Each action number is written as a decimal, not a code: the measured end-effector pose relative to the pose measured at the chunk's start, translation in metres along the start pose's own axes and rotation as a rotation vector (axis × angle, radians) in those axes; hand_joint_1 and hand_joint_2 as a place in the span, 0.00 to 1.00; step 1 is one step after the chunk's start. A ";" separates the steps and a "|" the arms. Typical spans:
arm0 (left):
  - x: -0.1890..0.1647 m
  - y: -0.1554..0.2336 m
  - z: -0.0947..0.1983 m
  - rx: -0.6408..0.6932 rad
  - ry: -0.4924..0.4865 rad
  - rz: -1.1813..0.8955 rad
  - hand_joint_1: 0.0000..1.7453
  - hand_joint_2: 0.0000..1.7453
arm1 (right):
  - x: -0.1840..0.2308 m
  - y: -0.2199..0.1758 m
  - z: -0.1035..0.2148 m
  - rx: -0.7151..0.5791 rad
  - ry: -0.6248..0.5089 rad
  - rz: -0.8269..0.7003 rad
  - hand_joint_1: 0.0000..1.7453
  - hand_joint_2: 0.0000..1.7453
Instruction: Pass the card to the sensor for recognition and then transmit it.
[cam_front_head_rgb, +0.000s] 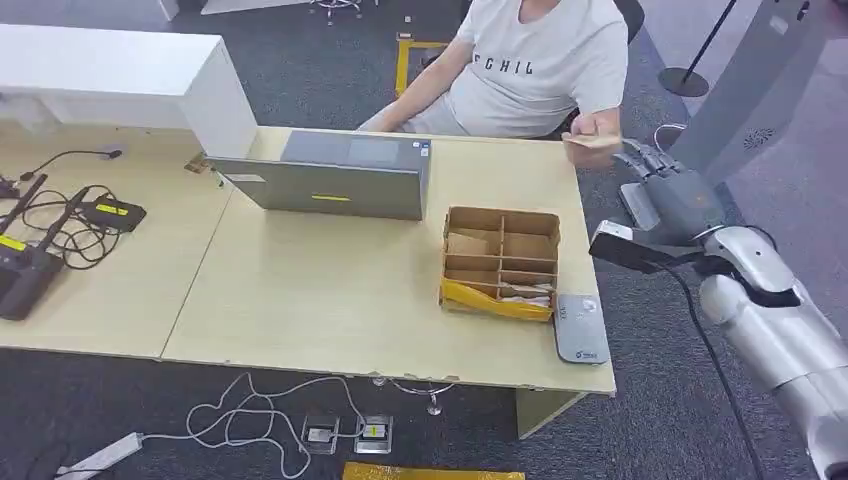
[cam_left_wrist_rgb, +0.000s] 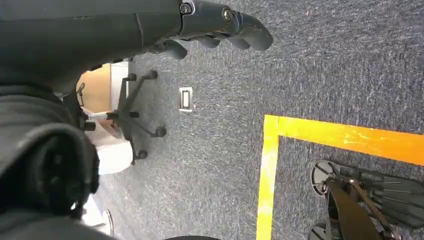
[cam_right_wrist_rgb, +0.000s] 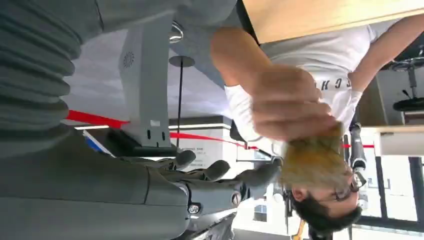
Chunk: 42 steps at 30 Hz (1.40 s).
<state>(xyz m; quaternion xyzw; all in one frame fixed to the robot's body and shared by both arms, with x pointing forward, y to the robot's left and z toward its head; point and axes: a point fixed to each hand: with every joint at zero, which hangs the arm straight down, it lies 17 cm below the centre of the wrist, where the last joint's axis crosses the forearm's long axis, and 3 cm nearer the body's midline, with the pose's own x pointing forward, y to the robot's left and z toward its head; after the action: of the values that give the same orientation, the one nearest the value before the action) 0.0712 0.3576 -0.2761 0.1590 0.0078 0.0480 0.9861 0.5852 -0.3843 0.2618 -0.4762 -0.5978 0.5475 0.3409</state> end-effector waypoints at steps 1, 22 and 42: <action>0.000 0.000 0.000 0.000 0.000 0.000 0.00 0.00 | 0.000 0.003 0.001 0.011 0.001 -0.004 0.00 0.00; -0.008 0.005 -0.001 0.039 0.041 0.051 0.00 0.00 | 0.008 0.005 0.074 0.018 0.253 -0.244 0.00 1.00; -0.014 -0.017 0.006 0.041 0.077 0.132 0.00 0.00 | 0.126 0.020 0.109 -0.170 0.041 -0.263 0.00 1.00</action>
<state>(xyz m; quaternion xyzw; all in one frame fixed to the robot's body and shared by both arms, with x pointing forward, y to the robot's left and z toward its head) 0.0594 0.3387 -0.2756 0.1772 0.0362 0.1190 0.9763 0.4481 -0.3030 0.2100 -0.4319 -0.6922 0.4357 0.3802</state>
